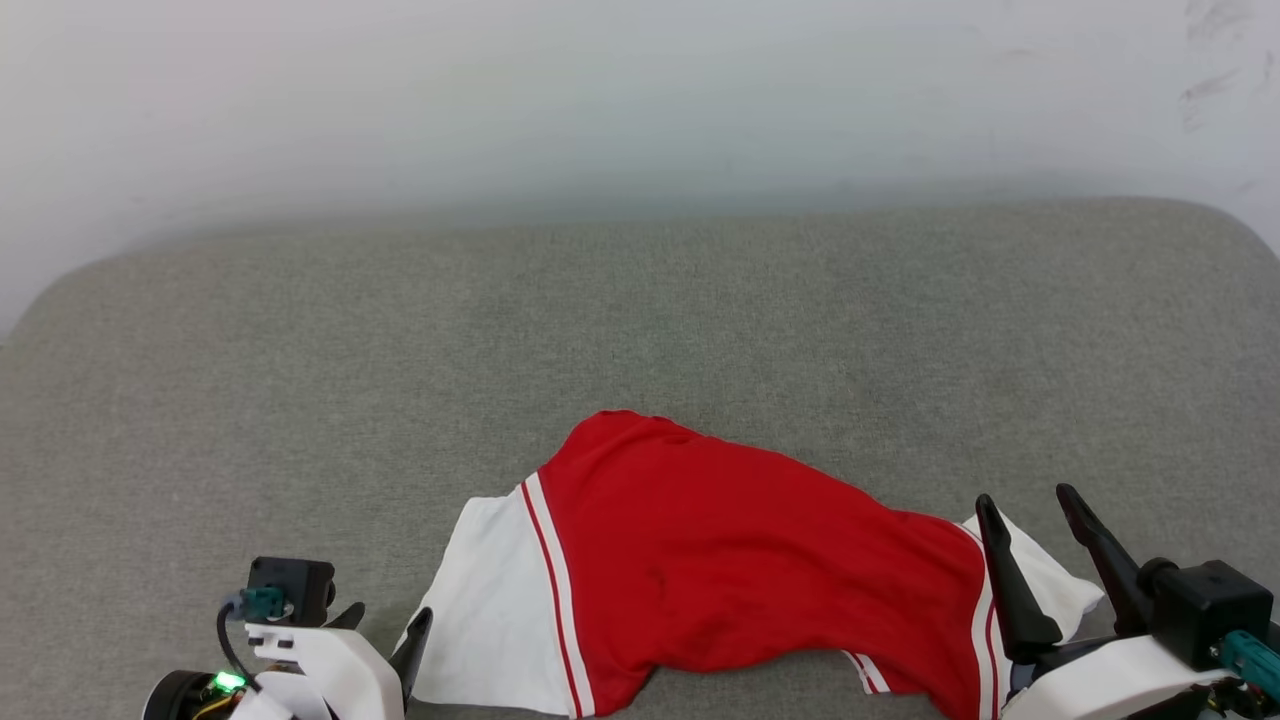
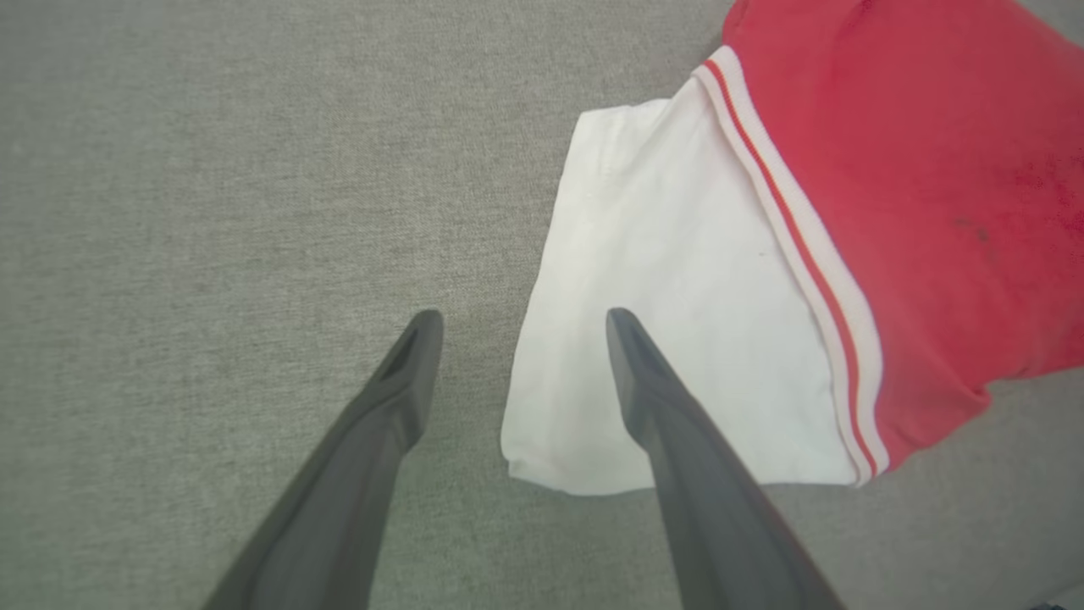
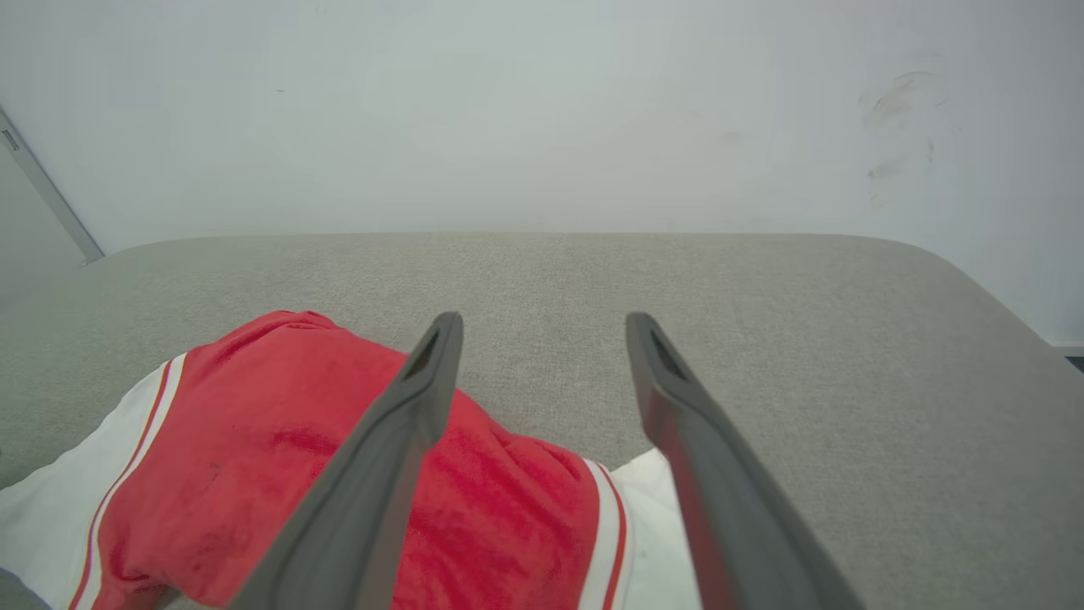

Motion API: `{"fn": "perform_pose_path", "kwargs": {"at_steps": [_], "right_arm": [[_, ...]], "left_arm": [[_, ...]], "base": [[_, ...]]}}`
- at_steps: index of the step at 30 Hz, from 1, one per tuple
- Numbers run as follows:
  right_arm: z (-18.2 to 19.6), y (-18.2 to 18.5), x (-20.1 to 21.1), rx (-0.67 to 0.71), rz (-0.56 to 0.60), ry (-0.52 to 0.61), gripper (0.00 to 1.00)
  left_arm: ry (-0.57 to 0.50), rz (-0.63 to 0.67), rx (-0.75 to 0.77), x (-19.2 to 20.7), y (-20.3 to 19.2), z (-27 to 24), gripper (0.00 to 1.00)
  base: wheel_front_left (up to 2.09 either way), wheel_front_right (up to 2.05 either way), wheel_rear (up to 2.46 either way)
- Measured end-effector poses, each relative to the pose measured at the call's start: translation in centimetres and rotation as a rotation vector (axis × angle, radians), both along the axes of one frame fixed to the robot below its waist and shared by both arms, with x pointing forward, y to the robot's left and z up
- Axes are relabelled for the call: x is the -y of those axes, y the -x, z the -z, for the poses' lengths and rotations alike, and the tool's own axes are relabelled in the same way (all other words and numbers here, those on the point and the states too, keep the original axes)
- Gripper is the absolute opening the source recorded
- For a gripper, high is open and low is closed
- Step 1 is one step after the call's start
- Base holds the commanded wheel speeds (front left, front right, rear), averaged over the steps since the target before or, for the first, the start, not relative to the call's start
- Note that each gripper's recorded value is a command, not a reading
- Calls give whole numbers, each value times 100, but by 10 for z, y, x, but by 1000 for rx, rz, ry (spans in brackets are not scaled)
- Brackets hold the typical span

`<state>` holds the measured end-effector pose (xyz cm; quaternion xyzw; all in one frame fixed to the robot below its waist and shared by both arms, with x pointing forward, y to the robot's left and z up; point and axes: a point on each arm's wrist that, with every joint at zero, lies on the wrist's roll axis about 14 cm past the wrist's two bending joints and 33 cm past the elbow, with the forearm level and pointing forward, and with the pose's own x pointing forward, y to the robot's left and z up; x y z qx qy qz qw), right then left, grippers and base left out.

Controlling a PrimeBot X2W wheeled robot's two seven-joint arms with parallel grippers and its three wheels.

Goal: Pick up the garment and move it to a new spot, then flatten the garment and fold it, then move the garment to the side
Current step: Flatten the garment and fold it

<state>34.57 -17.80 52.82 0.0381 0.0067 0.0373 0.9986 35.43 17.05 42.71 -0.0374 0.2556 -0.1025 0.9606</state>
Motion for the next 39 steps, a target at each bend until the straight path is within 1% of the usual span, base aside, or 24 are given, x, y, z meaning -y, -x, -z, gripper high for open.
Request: {"fn": "perform_pose_path", "kwargs": {"at_steps": [6, 9, 12, 13, 14, 15, 19, 25, 29, 32, 36, 39], "right_arm": [[13, -4, 0, -44, 1, -20, 100], [17, -6, 3, -57, 11, -35, 100], [23, -7, 5, -71, 21, -47, 100], [25, -7, 7, -76, 25, -49, 100], [26, -7, 8, -81, 30, -51, 100], [27, -8, 9, -83, 33, -52, 100], [34, -8, 14, -109, 47, -63, 100], [46, -4, 20, -179, 64, -112, 100], [71, 7, 42, -312, 122, -143, 100], [99, 24, 63, -459, 170, -163, 100], [117, 33, 74, -575, 184, -175, 100], [122, 33, 79, -629, 180, -177, 100]], "left_arm": [[-24, 117, -265, 9, 14, 35, 100], [-28, 152, -379, 14, 23, 52, 100], [-29, 175, -450, 18, 27, 61, 100], [-29, 188, -467, 20, 28, 63, 96], [-19, 194, -480, 22, 28, 64, 27], [-12, 199, -492, 24, 29, 66, 0], [2, 212, -489, 32, 29, 67, 0], [10, 170, -370, 32, 19, 56, 0], [17, 118, -243, 27, 5, 37, 0], [14, 105, -162, 26, 0, 21, 0], [12, 95, -62, 28, -6, 0, 0], [17, 91, -15, 30, -9, -12, 0]], "base": [[0, 0, 0], [0, 0, 0], [0, 0, 0], [0, 0, 0], [0, 0, 0], [0, 0, 0], [0, 0, 0], [0, 0, 0], [0, 0, 0], [0, 0, 0], [0, 0, 0], [0, 0, 0]]}}
